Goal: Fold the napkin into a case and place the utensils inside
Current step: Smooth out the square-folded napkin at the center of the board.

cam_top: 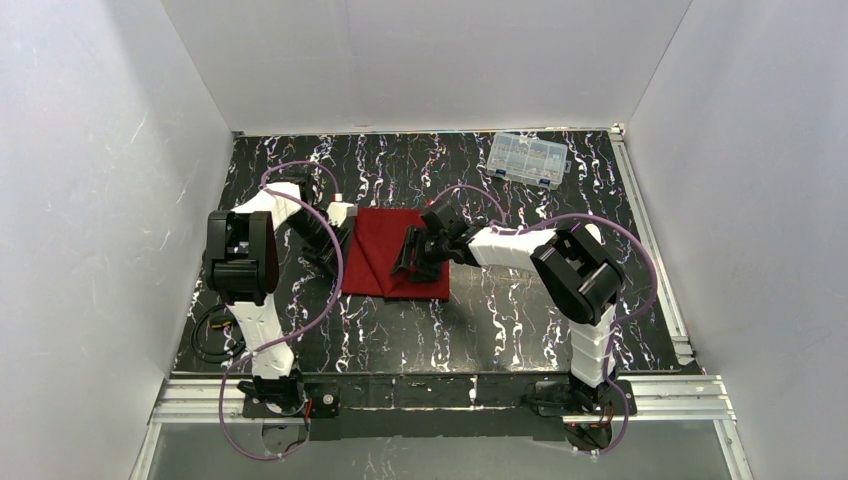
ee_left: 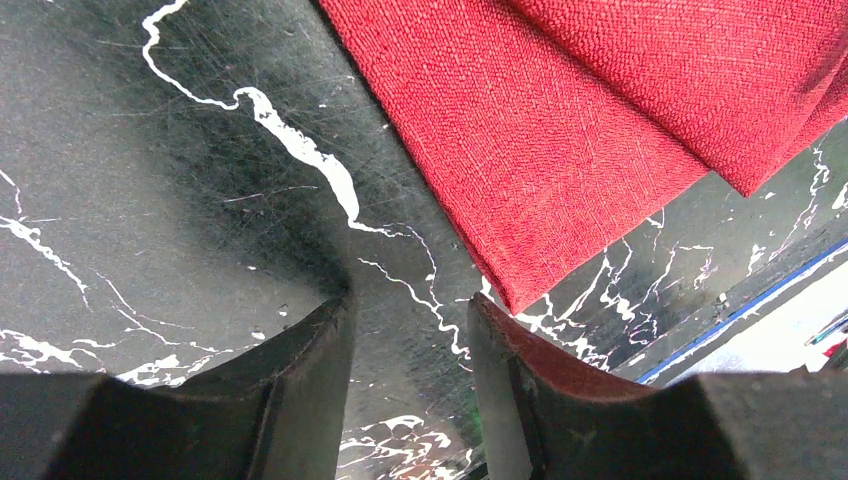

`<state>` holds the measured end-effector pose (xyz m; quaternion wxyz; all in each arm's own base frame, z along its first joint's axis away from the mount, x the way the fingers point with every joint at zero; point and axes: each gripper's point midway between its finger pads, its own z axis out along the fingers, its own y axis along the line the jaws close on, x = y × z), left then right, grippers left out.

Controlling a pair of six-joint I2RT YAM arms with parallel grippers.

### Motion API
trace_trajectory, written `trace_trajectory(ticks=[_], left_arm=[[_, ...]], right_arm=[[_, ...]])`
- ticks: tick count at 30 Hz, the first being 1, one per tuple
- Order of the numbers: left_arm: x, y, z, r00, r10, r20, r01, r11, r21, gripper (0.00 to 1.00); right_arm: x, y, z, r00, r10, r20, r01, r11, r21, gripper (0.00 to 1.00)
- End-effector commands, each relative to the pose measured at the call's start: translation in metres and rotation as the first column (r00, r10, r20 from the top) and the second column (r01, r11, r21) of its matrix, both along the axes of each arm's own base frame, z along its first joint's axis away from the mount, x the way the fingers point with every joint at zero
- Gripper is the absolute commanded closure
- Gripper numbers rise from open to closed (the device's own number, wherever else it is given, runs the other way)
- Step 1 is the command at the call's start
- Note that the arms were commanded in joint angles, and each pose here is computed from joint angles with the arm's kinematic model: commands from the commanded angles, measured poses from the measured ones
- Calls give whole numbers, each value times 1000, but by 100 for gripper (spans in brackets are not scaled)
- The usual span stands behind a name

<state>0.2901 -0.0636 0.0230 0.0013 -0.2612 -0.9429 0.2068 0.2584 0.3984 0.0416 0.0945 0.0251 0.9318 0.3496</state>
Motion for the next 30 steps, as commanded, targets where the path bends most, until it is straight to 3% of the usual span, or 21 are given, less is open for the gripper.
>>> trace_trajectory(ticks=[1,12,30], left_arm=[[-6,-3,-5,1000,-14,1,14,1000,8,57],[-9,-6,-7,1000,-23,-3,23,1000,7,58],[-11,-8,-8,1000,-24,-7,24,1000,-3,59]], right_arm=[[-1,-6,-2,999,-42,-2,42,999,20,35],[17,28,31,996,-12,92,-2,988,153,36],[-10,86,53,978,155,138,-186,949,253,39]])
